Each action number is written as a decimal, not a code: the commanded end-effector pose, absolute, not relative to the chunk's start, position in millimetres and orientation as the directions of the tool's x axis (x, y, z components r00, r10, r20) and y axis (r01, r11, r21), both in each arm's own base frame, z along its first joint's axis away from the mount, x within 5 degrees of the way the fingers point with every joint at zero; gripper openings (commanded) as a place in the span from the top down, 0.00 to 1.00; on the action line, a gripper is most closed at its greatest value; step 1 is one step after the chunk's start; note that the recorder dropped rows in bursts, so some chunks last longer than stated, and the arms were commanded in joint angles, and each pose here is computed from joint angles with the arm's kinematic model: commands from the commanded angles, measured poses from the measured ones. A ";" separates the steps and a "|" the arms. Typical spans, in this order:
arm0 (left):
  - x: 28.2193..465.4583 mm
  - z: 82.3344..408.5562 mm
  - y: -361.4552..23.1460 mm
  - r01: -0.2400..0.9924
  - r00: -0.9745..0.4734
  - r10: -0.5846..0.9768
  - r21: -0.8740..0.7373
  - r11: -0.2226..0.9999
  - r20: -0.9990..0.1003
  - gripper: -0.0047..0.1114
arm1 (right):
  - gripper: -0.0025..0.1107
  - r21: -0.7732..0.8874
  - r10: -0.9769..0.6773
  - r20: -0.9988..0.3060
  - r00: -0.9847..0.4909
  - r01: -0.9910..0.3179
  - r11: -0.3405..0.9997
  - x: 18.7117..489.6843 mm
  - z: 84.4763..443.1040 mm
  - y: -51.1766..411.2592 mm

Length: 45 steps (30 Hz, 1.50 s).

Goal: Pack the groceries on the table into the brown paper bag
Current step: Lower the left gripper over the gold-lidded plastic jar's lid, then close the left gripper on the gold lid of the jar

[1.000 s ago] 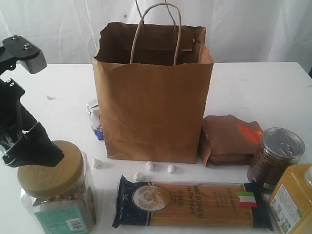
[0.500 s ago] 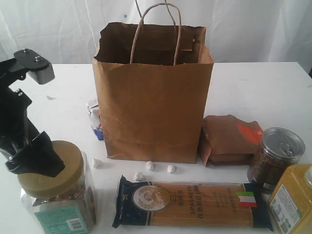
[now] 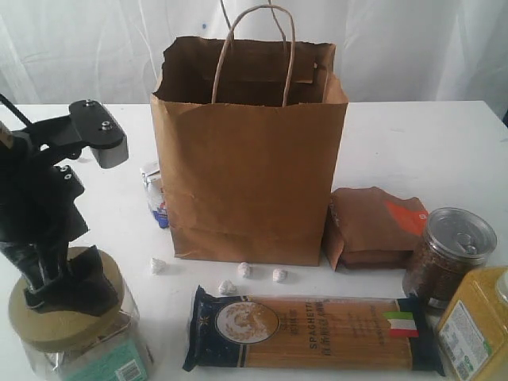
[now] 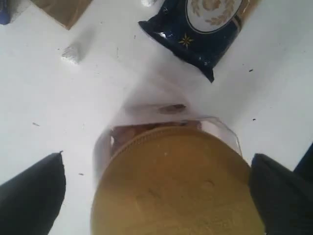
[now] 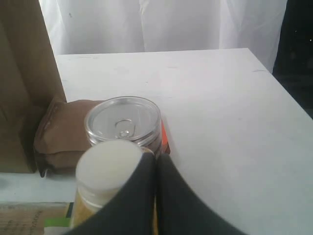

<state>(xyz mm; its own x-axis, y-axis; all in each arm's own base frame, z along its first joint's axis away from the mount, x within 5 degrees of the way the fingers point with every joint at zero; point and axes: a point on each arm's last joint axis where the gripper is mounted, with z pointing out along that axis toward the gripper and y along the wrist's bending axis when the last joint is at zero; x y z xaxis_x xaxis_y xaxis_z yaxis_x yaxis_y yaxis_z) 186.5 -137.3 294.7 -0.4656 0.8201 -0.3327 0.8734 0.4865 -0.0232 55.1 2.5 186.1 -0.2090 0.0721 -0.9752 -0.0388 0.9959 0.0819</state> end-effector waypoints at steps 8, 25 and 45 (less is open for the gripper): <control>178.8 316.8 -131.8 0.863 -0.502 0.835 -0.060 0.502 -0.227 0.05 | 0.98 0.080 0.072 -0.978 -0.198 -0.033 0.996 54.7 187.5 2.0; 174.3 317.3 -134.7 0.846 -0.532 0.816 -0.126 0.518 -0.226 0.05 | 0.98 0.080 0.072 -0.978 -0.198 -0.033 0.996 54.7 187.5 2.0; 175.3 315.8 -128.0 0.824 -0.566 0.807 -0.084 0.561 -0.166 0.05 | 0.98 0.080 0.072 -0.977 -0.201 -0.033 0.996 54.6 187.3 2.0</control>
